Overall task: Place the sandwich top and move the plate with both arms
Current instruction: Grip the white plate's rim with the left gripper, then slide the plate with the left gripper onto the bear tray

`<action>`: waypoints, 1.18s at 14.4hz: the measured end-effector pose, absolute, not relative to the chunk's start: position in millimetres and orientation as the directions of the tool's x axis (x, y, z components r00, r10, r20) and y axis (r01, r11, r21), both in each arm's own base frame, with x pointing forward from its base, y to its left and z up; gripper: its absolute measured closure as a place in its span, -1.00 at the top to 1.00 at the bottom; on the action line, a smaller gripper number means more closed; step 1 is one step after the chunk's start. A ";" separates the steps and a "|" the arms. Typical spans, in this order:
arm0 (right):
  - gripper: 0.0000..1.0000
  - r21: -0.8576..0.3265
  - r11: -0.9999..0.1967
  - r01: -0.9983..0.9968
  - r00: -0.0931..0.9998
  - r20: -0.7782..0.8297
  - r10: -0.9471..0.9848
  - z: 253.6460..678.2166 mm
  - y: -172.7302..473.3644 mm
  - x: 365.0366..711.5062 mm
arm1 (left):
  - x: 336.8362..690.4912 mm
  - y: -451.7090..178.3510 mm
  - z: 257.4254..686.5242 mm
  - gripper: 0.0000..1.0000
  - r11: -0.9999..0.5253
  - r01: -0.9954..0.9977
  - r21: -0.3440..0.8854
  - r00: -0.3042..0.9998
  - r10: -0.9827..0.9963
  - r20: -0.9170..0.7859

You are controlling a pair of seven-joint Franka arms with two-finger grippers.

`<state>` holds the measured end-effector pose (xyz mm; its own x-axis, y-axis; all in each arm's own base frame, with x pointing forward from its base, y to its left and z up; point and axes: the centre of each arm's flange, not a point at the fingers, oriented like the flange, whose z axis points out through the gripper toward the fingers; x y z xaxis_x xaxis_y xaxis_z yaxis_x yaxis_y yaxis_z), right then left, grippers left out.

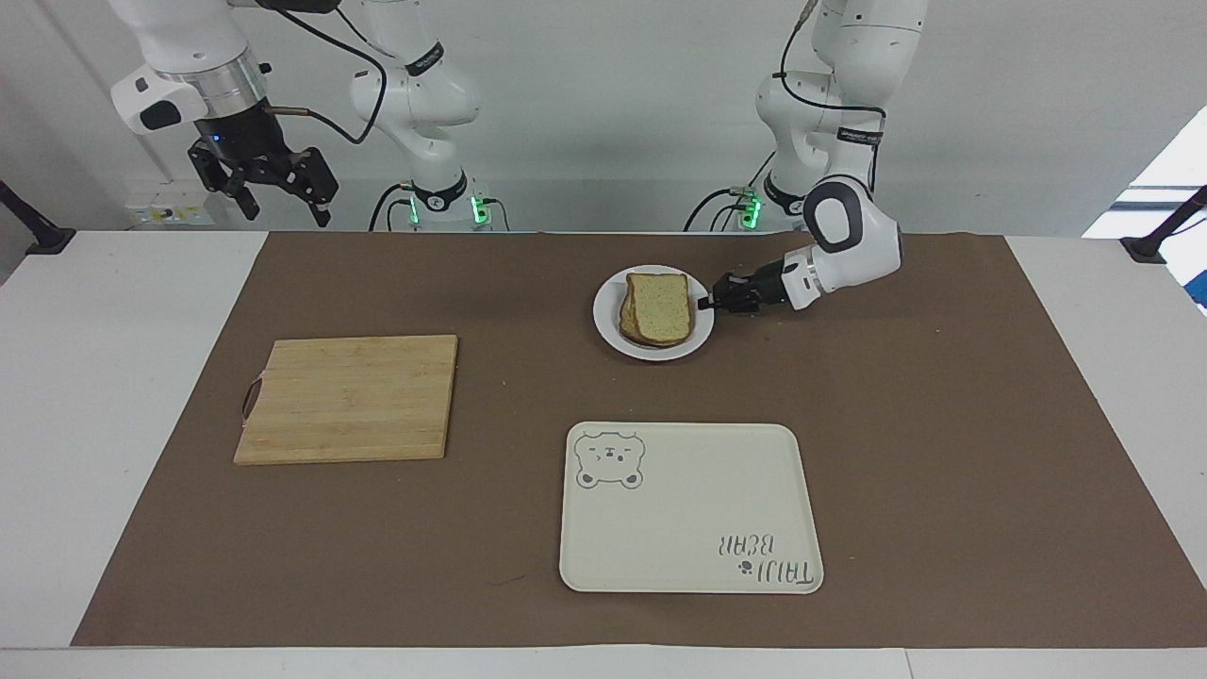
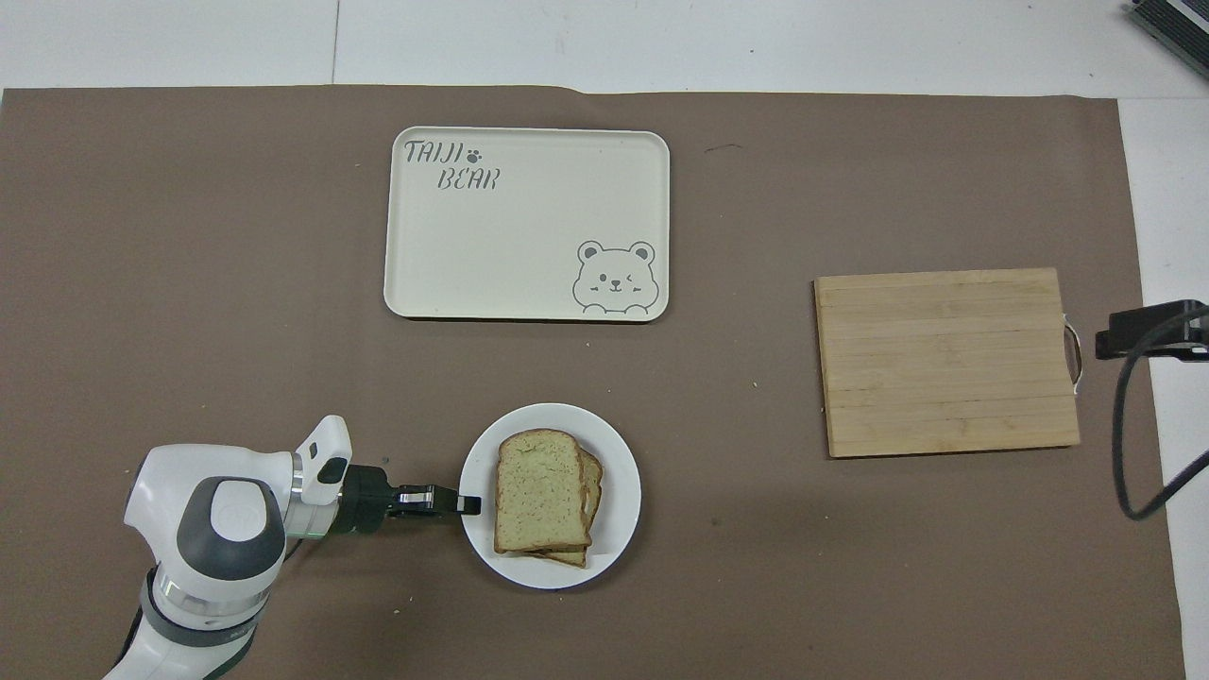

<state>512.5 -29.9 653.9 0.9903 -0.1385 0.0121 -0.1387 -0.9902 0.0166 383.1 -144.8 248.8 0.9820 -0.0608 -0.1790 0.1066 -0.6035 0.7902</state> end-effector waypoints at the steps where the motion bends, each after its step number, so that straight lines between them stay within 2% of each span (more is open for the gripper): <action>1: 1.00 0.022 -0.990 -0.138 0.990 0.010 -0.138 653.0 -30.1 511.4 | 383.2 -144.6 249.6 -0.91 -0.601 0.106 0.792 0.982 -0.061 -0.178; 7: 1.00 0.036 -0.990 -0.133 0.991 0.006 -0.133 651.3 -28.5 505.6 | 393.2 -133.5 256.3 -0.91 -0.566 0.126 0.815 0.982 -0.043 -0.181; 17: 1.00 0.037 -0.992 -0.123 0.992 0.005 -0.123 650.3 -23.3 505.9 | 448.1 -101.9 309.3 -0.91 -0.447 0.144 0.883 0.987 0.004 -0.159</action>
<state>505.9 -23.3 650.3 0.9923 -0.1234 0.0053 -0.1235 -0.9917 0.0371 448.1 -101.9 309.3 0.9873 0.0040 -0.1586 0.1436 -0.4468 0.8830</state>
